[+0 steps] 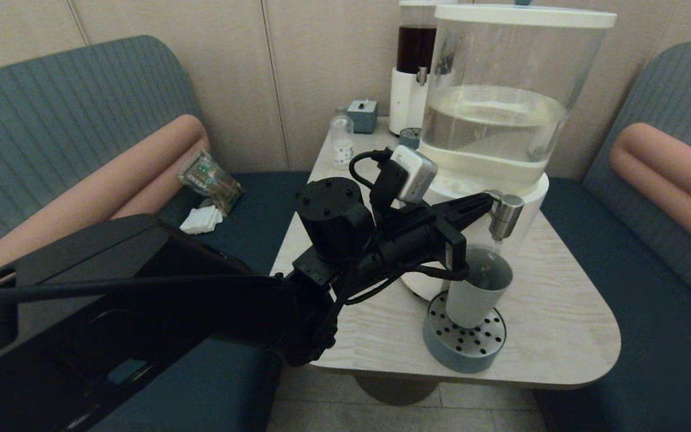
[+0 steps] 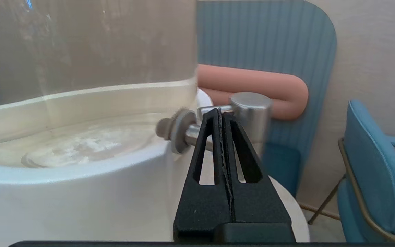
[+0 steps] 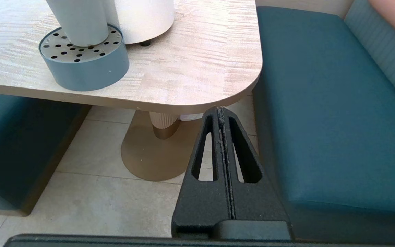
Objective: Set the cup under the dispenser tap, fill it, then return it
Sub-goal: Turn off the faucet
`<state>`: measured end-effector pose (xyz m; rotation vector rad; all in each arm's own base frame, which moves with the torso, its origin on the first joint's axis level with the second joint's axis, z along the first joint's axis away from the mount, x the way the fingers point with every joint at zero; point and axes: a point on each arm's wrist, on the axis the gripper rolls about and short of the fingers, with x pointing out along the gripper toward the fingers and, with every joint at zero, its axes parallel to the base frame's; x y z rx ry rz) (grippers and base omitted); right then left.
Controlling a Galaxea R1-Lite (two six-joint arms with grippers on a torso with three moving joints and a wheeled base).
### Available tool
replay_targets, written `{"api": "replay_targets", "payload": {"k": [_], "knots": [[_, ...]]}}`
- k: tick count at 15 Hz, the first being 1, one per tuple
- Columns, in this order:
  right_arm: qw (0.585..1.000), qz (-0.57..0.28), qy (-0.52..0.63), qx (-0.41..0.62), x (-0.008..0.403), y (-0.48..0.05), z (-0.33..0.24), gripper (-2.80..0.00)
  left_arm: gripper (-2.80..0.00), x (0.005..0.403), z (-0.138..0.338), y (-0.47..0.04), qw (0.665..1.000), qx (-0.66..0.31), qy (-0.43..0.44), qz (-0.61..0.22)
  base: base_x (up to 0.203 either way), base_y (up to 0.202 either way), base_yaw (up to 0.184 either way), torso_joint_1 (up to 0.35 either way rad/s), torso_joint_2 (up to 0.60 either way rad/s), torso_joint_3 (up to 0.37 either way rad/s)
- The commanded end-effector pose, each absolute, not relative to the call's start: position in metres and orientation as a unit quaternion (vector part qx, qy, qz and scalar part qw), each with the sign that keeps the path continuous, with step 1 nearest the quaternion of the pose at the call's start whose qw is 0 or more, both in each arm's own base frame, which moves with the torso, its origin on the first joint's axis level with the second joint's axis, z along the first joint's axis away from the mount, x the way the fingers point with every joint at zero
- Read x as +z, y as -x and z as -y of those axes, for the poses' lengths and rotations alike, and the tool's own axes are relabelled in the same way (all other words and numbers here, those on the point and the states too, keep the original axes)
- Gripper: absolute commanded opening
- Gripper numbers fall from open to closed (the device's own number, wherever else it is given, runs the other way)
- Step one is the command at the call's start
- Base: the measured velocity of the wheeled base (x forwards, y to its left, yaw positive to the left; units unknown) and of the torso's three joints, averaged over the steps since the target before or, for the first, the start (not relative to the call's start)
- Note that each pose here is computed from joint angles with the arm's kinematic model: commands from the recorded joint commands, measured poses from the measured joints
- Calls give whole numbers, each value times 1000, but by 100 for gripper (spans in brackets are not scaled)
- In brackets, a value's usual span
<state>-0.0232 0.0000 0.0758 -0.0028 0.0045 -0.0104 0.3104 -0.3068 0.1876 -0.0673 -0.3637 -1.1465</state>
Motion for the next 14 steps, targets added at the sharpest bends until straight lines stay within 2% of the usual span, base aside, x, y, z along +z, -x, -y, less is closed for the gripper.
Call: {"api": "replay_targets", "payload": {"k": [1, 14], "knots": [[1000, -3, 2, -5, 76, 23, 0, -280, -280, 185, 312, -316, 823, -539, 32, 173, 0, 0, 0, 0, 0, 0], [1000, -3, 2, -5, 76, 23, 0, -280, -280, 200, 329, -332, 818, -542, 34, 190, 0, 0, 0, 0, 0, 0]]}}
